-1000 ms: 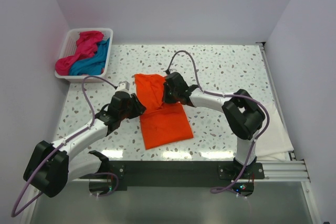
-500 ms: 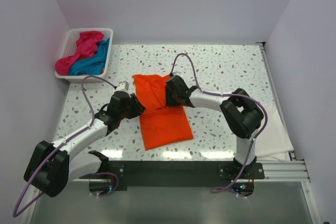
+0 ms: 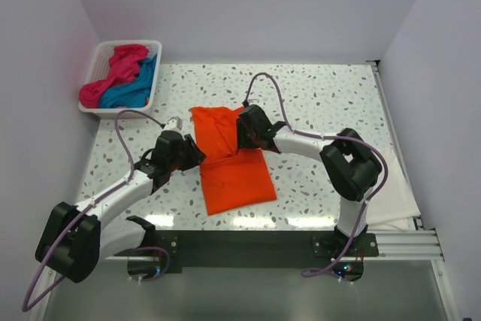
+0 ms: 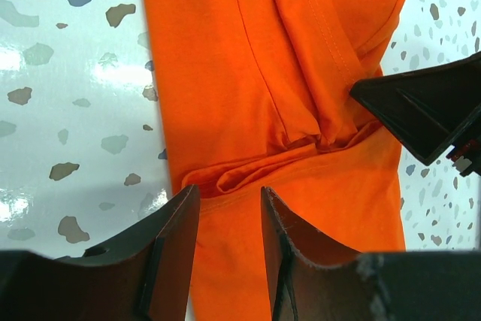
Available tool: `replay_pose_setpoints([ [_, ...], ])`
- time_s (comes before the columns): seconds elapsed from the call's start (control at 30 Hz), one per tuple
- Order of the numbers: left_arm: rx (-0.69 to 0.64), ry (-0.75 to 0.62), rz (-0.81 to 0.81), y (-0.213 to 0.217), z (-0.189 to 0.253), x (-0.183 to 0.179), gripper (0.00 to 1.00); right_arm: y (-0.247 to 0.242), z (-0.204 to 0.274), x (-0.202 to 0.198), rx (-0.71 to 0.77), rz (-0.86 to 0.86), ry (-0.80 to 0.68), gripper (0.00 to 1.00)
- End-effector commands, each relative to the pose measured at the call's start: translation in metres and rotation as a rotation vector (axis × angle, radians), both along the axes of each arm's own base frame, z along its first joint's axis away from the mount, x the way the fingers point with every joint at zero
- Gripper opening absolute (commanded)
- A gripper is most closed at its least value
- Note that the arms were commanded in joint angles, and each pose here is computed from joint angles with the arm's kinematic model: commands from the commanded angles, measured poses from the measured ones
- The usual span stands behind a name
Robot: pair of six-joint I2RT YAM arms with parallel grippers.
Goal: Fold and stack the t-shirts
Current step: Fold the tshirt
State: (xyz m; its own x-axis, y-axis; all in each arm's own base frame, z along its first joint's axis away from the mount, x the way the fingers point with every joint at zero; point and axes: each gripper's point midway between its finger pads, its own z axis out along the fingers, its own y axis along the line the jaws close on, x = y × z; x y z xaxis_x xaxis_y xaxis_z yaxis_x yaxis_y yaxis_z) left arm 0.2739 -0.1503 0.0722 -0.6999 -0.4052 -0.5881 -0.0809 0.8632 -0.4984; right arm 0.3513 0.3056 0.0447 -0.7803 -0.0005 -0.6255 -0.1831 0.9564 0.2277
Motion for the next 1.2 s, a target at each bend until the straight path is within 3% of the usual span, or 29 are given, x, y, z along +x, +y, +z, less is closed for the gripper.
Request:
replay_pose_setpoints([
  [0.0,-0.005,-0.04,-0.014,0.0,0.005,0.006,0.43,0.011,0.037,0.016,0.053,0.005,-0.085,0.49],
  [0.2,-0.003,-0.041,-0.011,0.001,0.005,0.007,0.43,0.014,0.035,0.018,0.052,0.004,-0.079,0.45],
  [0.5,-0.011,-0.032,-0.025,-0.001,0.004,0.006,0.43,0.022,0.022,0.024,0.044,0.008,-0.05,0.29],
  [1.17,-0.023,-0.038,-0.026,-0.002,0.002,0.009,0.43,0.014,0.003,0.024,-0.015,-0.009,-0.029,0.26],
])
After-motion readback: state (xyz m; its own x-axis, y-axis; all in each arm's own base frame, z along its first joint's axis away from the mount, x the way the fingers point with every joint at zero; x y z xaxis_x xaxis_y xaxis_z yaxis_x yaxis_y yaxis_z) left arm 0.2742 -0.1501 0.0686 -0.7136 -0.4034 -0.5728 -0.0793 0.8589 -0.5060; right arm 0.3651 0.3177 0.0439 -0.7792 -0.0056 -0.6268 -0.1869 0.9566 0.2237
